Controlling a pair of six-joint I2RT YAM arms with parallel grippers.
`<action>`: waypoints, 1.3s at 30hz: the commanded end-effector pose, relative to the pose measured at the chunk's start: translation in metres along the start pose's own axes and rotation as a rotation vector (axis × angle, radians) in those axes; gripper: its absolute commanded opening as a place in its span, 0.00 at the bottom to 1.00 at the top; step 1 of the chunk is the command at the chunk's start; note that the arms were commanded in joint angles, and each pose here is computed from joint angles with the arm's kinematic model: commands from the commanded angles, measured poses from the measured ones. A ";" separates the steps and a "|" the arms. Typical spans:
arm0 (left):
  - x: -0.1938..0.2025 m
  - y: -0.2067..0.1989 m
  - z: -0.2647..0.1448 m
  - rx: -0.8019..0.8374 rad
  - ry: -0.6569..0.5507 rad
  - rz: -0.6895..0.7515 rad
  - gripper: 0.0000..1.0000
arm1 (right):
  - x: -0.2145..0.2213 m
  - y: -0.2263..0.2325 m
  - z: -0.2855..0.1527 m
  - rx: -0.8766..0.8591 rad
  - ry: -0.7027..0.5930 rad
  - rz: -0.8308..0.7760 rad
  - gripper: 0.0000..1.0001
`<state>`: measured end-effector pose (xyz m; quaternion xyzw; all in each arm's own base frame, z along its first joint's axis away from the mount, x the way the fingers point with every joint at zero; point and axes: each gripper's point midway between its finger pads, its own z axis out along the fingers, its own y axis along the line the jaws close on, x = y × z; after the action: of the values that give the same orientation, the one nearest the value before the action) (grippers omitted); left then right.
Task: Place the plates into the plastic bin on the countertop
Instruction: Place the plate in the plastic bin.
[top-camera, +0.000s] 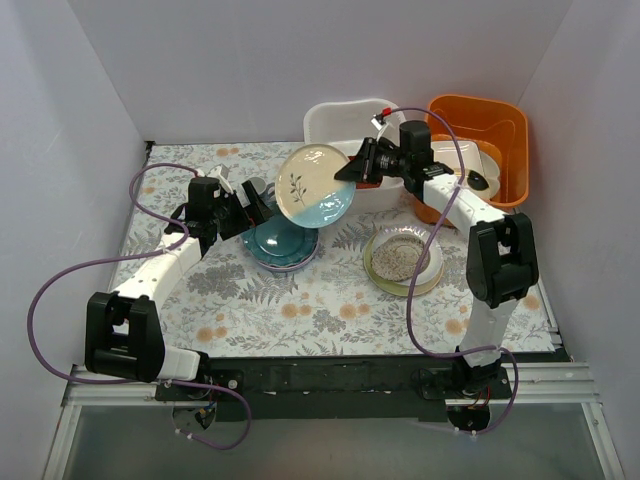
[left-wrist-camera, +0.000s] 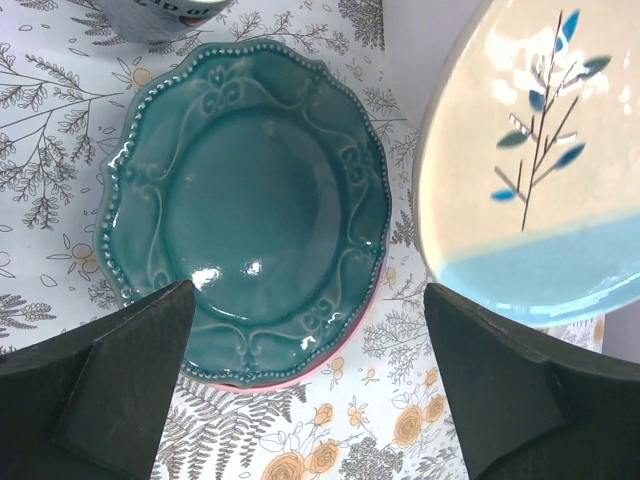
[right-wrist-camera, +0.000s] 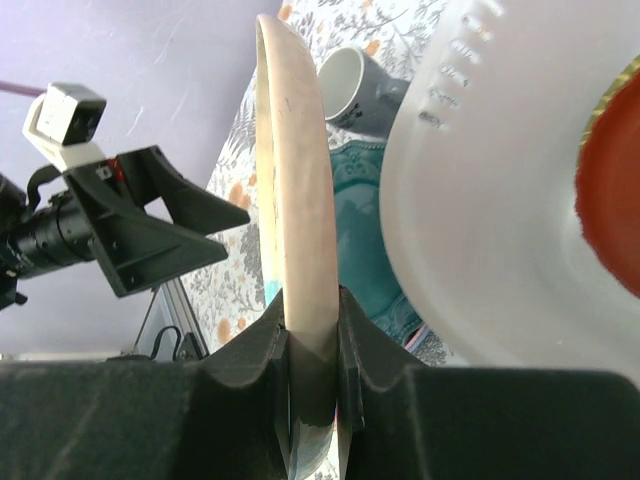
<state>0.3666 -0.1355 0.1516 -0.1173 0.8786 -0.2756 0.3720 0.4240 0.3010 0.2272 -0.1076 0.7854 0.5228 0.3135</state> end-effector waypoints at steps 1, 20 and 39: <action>0.001 -0.005 -0.004 0.030 -0.008 0.021 0.98 | -0.066 0.048 -0.015 -0.101 -0.131 -0.139 0.01; 0.003 -0.009 -0.002 0.057 0.007 0.021 0.98 | -0.139 0.023 -0.028 -0.106 -0.257 -0.089 0.01; 0.011 -0.008 0.004 0.079 0.030 0.004 0.98 | -0.191 -0.030 -0.061 0.022 -0.396 -0.019 0.01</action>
<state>0.3620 -0.1456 0.1433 -0.1046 0.8773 -0.3024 0.3577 0.5581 0.2124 0.2639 0.0231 0.7693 0.5009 0.3960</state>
